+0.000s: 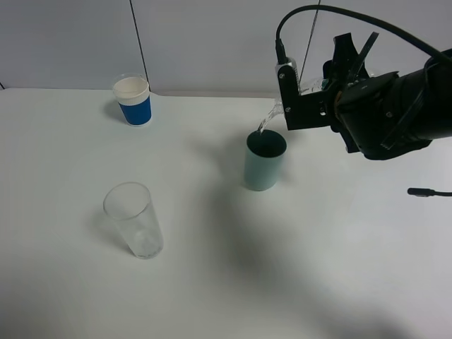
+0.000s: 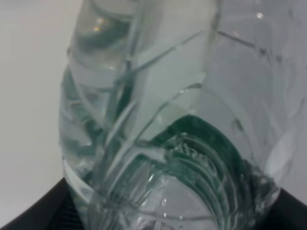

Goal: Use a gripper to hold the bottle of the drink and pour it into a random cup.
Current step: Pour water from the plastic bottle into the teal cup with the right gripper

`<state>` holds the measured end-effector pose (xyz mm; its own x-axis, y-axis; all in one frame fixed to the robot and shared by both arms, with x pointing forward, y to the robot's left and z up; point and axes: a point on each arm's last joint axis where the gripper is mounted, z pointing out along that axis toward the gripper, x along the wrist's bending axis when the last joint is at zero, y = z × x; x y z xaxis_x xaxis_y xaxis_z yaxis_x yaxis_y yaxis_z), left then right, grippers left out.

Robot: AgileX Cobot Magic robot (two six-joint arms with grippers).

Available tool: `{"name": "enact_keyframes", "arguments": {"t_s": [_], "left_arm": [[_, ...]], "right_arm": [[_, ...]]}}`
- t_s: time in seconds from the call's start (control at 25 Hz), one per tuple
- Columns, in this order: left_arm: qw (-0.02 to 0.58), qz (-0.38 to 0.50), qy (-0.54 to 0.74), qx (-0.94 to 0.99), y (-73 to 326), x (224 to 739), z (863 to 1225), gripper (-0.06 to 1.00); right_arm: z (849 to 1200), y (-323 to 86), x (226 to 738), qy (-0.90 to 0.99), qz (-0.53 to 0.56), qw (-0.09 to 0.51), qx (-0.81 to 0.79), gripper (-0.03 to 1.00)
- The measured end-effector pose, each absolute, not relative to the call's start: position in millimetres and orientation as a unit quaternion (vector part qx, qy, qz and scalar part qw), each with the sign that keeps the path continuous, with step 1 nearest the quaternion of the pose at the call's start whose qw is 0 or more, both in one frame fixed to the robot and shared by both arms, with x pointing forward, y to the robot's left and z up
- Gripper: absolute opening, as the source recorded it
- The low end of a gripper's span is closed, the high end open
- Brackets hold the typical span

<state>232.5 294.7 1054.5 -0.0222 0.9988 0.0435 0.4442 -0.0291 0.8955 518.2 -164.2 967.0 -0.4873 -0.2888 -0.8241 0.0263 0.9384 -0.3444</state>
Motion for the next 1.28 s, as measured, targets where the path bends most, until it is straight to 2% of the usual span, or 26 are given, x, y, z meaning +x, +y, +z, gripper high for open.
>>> {"name": "enact_keyframes", "arguments": {"t_s": [1.28], "left_arm": [[0.356,0.390,0.599,0.602,294.7,232.5,1054.5,0.99]], "right_arm": [[967.0,-164.3,518.2,0.846,-0.170,0.496,-0.098,0.57]]}}
